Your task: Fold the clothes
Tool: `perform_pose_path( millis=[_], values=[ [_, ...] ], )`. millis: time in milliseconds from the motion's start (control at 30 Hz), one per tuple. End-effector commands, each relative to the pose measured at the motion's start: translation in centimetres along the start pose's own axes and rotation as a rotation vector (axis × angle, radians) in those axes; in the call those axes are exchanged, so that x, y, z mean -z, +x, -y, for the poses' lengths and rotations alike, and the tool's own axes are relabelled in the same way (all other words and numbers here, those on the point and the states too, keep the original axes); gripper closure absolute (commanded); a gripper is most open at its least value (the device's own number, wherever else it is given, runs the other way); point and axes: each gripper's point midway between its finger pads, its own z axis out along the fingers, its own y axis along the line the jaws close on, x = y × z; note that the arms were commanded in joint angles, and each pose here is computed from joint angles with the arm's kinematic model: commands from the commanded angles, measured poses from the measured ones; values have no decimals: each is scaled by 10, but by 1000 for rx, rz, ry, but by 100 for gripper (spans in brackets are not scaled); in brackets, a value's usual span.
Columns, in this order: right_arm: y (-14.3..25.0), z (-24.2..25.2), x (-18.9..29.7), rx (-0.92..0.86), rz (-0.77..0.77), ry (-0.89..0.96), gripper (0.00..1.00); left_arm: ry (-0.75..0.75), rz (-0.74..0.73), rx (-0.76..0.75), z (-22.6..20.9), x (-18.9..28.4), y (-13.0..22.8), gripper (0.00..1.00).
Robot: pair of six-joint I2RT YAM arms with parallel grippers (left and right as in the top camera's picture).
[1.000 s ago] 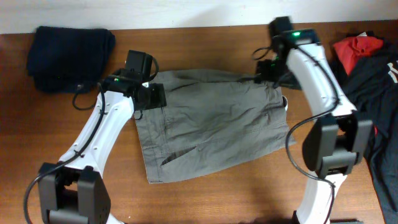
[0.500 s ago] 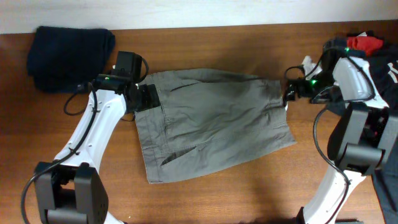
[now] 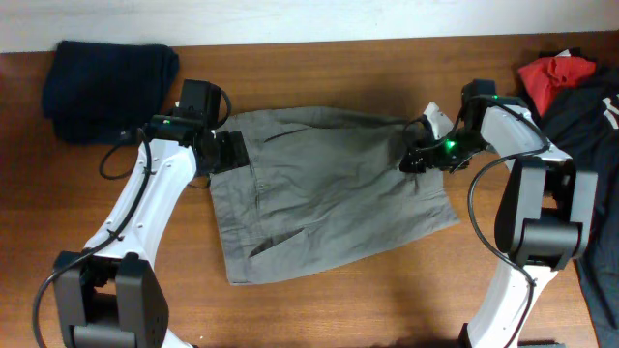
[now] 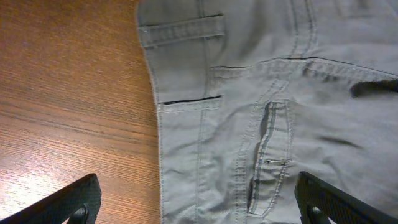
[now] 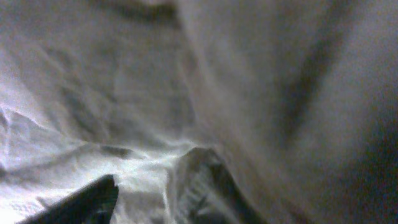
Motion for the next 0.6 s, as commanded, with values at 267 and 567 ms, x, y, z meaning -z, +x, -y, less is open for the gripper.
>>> perform_pose_path(
  millis=[267, 567],
  values=[
    [3, 20, 17, -284, -32, 231, 96, 0, -14, 12, 0, -3, 3, 1],
    [6, 19, 141, -399, 165, 584, 96, 1, -13, 12, 0, -3, 3, 1]
  ],
)
